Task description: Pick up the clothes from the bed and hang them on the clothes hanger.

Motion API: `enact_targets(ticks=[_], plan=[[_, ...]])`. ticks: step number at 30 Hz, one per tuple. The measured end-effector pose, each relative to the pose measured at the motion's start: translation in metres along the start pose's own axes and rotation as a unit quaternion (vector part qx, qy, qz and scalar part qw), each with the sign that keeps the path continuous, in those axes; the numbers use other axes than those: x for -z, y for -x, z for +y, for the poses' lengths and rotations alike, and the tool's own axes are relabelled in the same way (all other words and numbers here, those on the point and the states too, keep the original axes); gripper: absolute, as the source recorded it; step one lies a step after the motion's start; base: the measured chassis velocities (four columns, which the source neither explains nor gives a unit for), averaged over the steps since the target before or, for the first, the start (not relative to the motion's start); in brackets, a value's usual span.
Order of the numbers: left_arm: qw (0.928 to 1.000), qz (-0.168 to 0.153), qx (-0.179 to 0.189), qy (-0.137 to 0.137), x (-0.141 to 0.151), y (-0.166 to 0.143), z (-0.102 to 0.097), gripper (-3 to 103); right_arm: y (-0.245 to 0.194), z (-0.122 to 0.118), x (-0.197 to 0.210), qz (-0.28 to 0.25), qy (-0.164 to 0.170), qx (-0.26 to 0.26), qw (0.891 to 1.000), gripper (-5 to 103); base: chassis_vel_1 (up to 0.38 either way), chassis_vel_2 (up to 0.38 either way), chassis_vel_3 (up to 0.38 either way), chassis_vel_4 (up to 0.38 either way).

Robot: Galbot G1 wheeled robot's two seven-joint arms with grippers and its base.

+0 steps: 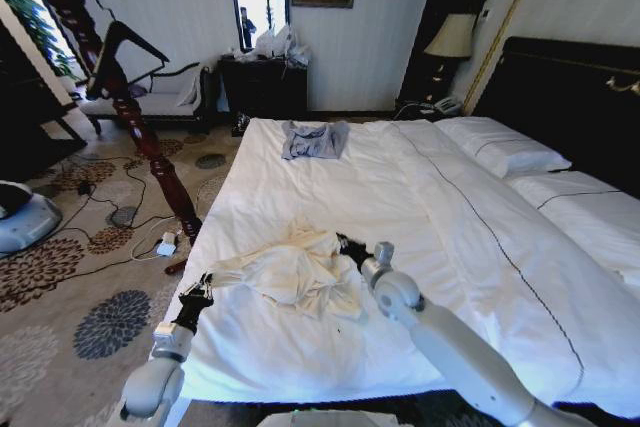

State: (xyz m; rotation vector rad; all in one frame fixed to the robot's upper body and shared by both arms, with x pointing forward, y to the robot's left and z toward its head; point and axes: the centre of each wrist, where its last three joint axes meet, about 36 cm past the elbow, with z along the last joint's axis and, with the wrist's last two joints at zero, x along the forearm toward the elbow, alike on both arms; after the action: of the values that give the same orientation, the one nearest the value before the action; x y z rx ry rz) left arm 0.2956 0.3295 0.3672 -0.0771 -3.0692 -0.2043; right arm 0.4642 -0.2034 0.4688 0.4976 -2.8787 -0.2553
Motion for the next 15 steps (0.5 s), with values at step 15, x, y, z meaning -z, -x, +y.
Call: enact_targets(ticks=[15], plan=[[0.9844,-0.157,-0.001,-0.078,0.138,0.071,0.069,1,0.006,-0.014,0.184,-0.21,-0.005,0.068,0.975,0,0.0,0.0,0.0,0.0]])
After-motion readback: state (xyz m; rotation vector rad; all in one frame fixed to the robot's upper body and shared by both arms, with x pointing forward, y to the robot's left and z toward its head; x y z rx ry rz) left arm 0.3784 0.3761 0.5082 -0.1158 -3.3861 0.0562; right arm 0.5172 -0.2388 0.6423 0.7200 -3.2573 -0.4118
